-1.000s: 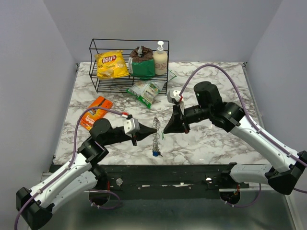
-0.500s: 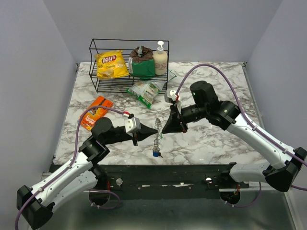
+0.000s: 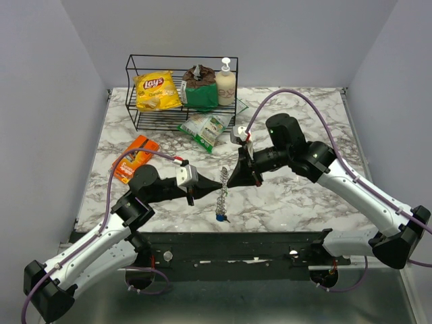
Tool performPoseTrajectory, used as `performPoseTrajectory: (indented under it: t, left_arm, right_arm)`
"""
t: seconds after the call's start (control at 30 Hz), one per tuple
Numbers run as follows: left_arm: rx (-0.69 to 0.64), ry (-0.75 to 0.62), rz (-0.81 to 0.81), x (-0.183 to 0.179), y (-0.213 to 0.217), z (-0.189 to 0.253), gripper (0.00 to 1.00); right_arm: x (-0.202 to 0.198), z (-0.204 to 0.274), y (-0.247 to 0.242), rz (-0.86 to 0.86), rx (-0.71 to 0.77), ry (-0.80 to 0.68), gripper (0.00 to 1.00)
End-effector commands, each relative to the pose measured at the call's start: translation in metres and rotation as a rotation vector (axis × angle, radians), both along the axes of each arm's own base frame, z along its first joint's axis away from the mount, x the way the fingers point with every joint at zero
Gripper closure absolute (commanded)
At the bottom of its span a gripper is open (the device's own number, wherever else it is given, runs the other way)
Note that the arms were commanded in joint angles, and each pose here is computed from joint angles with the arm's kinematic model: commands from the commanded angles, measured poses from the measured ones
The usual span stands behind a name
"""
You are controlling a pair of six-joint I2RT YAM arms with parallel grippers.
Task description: Put the keys on the keyring
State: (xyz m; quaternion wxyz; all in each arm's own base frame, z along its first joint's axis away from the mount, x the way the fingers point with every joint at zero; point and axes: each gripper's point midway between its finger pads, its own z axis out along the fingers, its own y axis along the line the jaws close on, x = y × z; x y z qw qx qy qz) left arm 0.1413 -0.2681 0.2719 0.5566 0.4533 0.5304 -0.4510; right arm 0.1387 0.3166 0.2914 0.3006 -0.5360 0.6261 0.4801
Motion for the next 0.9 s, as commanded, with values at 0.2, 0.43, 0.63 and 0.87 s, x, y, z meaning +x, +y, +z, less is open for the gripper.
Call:
performPoseTrajectory:
  t: [0.2, 0.43, 0.63, 0.87]
  left_arm:
    - [-0.082, -0.077, -0.035, -0.006, -0.001, 0.038, 1.00]
    - [-0.081, -0.073, -0.042, -0.007, -0.001, 0.036, 1.00]
    - [-0.090, -0.080, -0.041, -0.008, 0.000, 0.039, 1.00]
    - [-0.100, -0.082, -0.037, -0.009, 0.001, 0.041, 1.00]
  right_arm:
    - [0.008, -0.005, 0.004, -0.026, -0.007, 0.002, 0.99]
    - [0.010, -0.008, 0.002, -0.054, -0.001, -0.014, 0.99]
    - [0.010, -0.014, 0.002, -0.057, -0.006, 0.001, 0.99]
    - [0.009, -0.017, 0.003, -0.056, -0.013, 0.010, 0.99]
